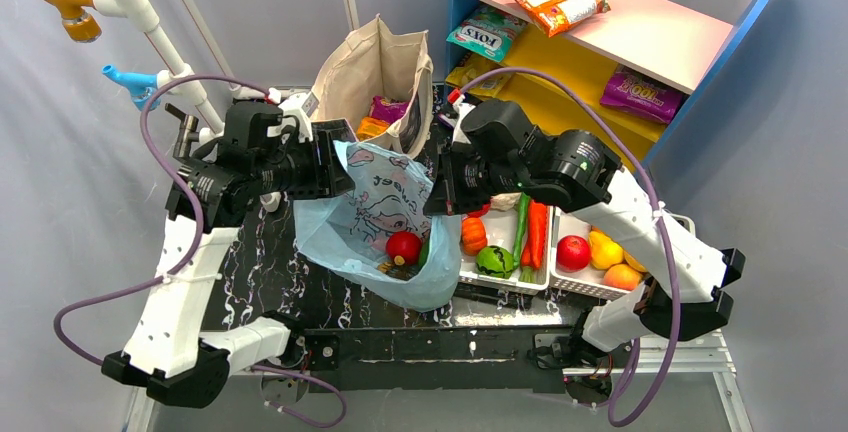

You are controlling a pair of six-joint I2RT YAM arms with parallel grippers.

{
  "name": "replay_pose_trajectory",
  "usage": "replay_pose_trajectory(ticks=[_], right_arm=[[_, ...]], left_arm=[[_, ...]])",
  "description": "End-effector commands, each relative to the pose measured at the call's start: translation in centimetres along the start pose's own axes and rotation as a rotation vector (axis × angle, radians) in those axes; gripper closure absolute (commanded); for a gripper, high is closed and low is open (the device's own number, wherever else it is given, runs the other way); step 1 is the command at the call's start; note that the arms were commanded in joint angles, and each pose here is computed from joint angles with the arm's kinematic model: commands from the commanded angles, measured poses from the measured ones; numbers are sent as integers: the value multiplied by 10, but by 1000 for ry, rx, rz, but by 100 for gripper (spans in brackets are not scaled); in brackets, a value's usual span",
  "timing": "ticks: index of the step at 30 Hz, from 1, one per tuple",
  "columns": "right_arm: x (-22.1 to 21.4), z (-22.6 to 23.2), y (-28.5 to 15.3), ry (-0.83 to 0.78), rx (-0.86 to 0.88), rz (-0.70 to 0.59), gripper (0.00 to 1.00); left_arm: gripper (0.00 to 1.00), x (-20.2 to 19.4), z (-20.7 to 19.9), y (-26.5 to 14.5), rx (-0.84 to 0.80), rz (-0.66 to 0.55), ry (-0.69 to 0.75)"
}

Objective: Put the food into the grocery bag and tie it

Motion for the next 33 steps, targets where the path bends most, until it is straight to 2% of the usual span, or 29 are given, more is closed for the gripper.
replay_pose_trajectory(ticks=[1, 5, 9, 16, 25, 29, 33], right_arm=[[2, 6, -16, -55, 76, -57, 99], [1, 6, -17, -74, 103, -86, 99], [4, 8, -19, -96, 130, -126, 99], [29, 25, -19, -201, 224, -263, 99], [57, 51, -23, -420, 401, -467, 99], [43, 60, -24, -559, 576, -461, 99], [30, 61, -22, -601, 686, -436, 99]], left_arm=[[59, 6, 3, 8, 31, -18, 5], [74, 2, 3, 15, 13, 6, -25], [100, 0, -1, 11, -13, 5, -50], [100, 11, -35, -41, -141, -29, -96], [100, -5, -66, -91, -373, -8, -221], [100, -13, -75, -96, -520, -14, -260], [100, -22, -79, -97, -637, -18, -291]])
Point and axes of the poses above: each gripper's point midway between its finger pads, its own y axis out along the fingers, its own z axis along the line the jaws close on, x = y × z, the point moved 7 cm from there along -y, back along the fingers, and after that the axes turned 4 degrees about -y, right-handed, at the moved point
